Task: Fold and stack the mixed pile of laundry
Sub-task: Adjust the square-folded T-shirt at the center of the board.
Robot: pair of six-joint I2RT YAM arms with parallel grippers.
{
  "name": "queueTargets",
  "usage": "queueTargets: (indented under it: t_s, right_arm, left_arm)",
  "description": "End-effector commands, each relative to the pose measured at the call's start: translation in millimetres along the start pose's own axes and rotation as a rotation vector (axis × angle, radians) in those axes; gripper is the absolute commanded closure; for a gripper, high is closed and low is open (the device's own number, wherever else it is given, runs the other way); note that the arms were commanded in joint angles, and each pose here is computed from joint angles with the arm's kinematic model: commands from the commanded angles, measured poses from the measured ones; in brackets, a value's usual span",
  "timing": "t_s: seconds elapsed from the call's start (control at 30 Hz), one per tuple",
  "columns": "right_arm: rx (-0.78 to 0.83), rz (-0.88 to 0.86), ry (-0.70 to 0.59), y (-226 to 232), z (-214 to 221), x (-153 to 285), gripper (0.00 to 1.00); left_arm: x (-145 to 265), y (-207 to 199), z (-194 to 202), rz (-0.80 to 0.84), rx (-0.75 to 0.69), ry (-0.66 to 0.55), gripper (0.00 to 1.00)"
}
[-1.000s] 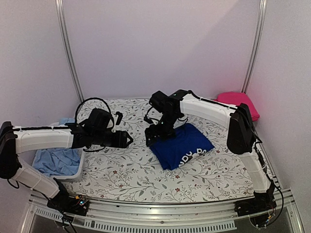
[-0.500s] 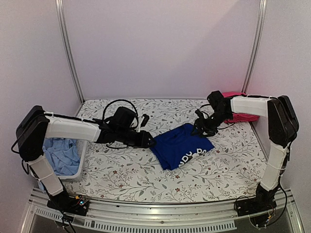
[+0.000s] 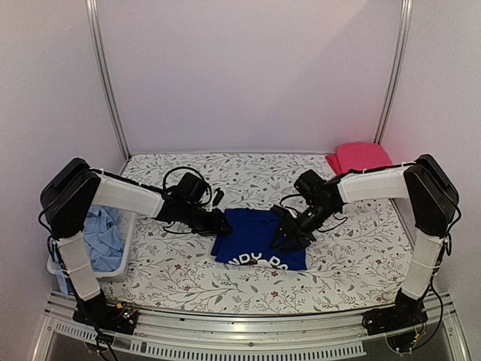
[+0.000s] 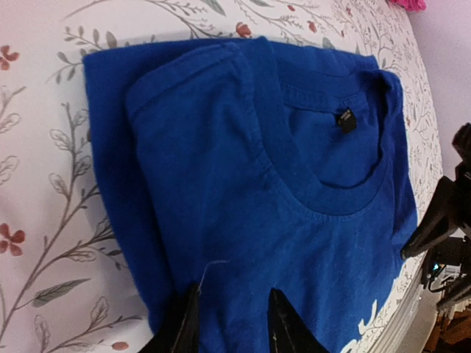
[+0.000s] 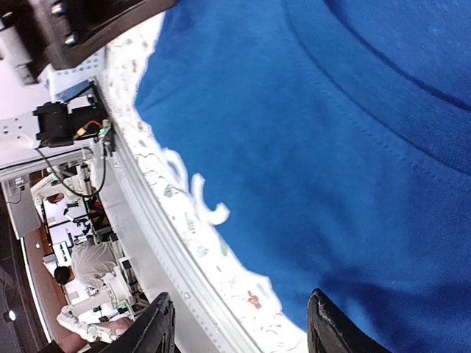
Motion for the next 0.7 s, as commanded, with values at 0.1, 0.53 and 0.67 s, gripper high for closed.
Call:
queueTargets:
  t_s: [0.1,0.53,0.67]
  right_arm:
    - [-0.061,-0.092,-0.359,18.9,-16.4,113.7,0.43]
    - [-0.416,-0.016,-0.393,-65.7,48.2,88.7,0.61]
    - [-0.433,-0.078,-0.386,-76.9,48.7,72.6,0.68]
  left_arm:
    - [45.2,-51.6,-42.6,0.001,-0.246,-0.154,0.64]
    - [-60.5,-190.0,-23.4,0.062,-0.453,0.007,0.63]
    - [-94.3,-193.0,-4.5,0.058,-0.43,0.072,0.64]
Point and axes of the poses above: each gripper's point midway between its finger pads, its own x axis back along the fingers, its own y axis along the line the jaws close on, z = x × y, the point moved 4 cm from there along x, back along the fingers, and after that the axes turned 2 degrees about x, right-handed, at the moved point
